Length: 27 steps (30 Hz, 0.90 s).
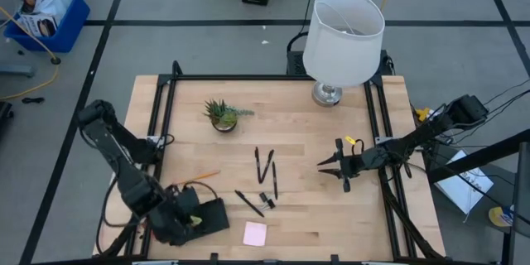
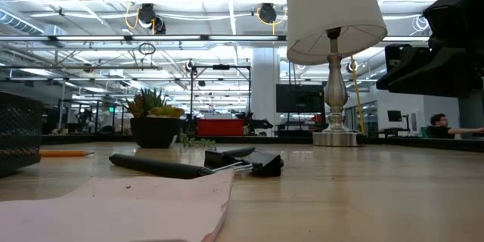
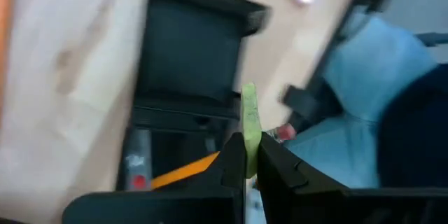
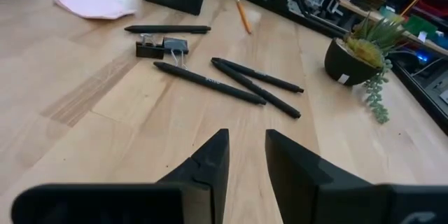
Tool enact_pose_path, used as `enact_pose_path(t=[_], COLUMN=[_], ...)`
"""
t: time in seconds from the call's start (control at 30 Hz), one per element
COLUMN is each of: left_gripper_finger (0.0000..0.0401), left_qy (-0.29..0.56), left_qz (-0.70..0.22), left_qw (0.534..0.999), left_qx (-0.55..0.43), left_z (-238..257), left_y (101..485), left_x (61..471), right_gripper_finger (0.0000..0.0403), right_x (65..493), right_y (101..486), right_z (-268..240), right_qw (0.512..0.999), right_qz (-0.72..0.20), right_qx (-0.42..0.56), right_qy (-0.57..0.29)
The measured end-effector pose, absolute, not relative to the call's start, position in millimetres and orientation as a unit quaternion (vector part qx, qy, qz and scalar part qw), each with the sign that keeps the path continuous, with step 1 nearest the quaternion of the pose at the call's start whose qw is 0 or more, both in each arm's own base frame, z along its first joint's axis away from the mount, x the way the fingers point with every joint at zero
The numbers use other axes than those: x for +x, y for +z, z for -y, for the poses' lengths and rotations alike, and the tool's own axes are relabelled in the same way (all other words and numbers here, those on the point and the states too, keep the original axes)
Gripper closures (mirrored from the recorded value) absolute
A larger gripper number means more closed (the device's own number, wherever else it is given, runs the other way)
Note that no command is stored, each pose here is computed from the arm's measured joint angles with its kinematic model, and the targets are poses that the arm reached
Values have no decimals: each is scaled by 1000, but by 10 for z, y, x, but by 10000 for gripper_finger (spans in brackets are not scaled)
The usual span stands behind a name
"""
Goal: Pick and place office supplies into organizer
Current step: Put the eraser into the bottom left section of the desk organizer
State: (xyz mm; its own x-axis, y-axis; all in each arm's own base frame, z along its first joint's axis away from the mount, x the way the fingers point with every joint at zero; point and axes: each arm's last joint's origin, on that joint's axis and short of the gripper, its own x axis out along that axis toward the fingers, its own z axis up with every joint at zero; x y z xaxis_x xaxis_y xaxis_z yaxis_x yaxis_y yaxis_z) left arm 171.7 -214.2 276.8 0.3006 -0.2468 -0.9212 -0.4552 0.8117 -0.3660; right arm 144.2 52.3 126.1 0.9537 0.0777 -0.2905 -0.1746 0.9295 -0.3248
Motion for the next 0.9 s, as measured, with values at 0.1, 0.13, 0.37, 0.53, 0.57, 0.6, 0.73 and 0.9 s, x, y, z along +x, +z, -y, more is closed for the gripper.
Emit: enact_pose_path(t=[0.1,0.13,0.37,0.53,0.57,0.6,0.73,0.9], left_gripper_finger=[382,380,386,379,378,379,386,370], left_qy=[41,37,28,60,59,61,75,97], left_qz=[-566,-554,-536,-563,-578,-592,-621,-641], left_qw=[767,776,790,772,764,755,734,720], left_qx=[-298,-299,-298,-288,-281,-275,-266,-248], left_z=[2296,2318,2406,2413,2453,2488,2594,2679], left_y=[2989,3074,3230,3088,3028,2968,2812,2613], left_x=[1735,1720,1591,1559,1553,1543,1545,1616], right_gripper_finger=[314,314,314,314,314,314,314,314], right_x=[1442,1441,1441,1441,1441,1441,1441,1441], right_y=[1260,1260,1259,1259,1259,1259,1259,1259], right_z=[-523,-523,-523,-523,-523,-523,-523,-523], right_qw=[973,972,972,972,972,972,972,972], right_qz=[-138,-138,-138,-138,-138,-138,-138,-138], right_qx=[-176,-176,-176,-176,-176,-176,-176,-176], right_qy=[65,65,65,65,65,65,65,65])
